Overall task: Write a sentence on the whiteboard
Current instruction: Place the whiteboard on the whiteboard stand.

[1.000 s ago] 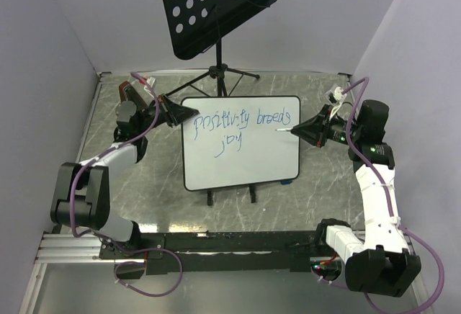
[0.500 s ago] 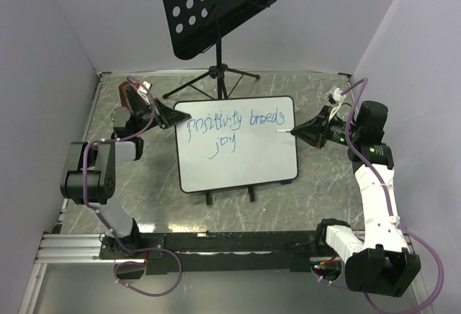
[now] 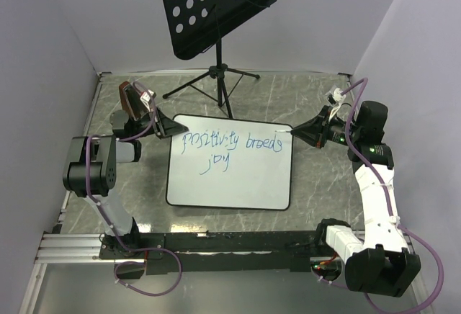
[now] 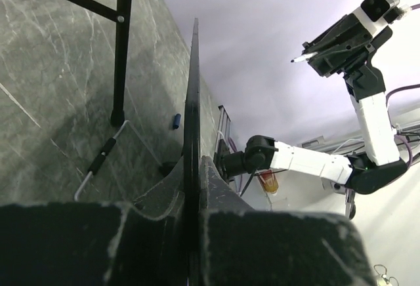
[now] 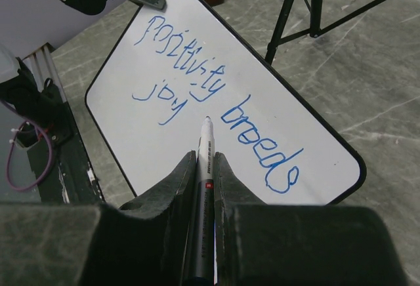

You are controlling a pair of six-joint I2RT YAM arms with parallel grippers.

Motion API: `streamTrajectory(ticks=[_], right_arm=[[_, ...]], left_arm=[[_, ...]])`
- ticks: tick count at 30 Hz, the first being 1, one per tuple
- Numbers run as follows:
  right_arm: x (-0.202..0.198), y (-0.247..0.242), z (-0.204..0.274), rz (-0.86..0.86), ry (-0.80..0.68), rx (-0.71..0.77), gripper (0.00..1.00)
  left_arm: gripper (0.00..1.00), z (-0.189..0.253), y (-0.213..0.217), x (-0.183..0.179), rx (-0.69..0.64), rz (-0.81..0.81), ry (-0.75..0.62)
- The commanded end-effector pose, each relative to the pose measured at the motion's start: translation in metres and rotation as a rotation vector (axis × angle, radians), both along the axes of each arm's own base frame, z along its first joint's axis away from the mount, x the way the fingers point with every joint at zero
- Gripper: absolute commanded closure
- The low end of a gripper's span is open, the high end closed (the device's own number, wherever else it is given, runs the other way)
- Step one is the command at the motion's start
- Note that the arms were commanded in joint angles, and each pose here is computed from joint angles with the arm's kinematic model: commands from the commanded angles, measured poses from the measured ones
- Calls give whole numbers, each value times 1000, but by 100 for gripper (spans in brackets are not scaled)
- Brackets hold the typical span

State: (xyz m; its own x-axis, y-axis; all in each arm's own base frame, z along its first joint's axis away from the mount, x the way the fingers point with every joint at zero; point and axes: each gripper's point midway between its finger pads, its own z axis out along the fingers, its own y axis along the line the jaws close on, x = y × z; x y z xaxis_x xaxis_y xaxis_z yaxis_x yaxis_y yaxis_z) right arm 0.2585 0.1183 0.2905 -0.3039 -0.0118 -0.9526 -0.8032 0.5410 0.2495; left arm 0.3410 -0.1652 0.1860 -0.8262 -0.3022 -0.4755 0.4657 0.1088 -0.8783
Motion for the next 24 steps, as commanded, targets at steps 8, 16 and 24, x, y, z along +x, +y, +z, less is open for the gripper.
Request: streamTrajectory(ticks=[8,16,24], right_arm=[[2,0,-2,26,-19,1,100],[3,0,6,22,-36,-6,100],[1,1,13,34,-46,-4,100]], left_arm=[[99,126,1,-28,49,17,-918],[99,134,0,-41,87,2,-1025],[99,170,-4,-43,45,35,-1118]])
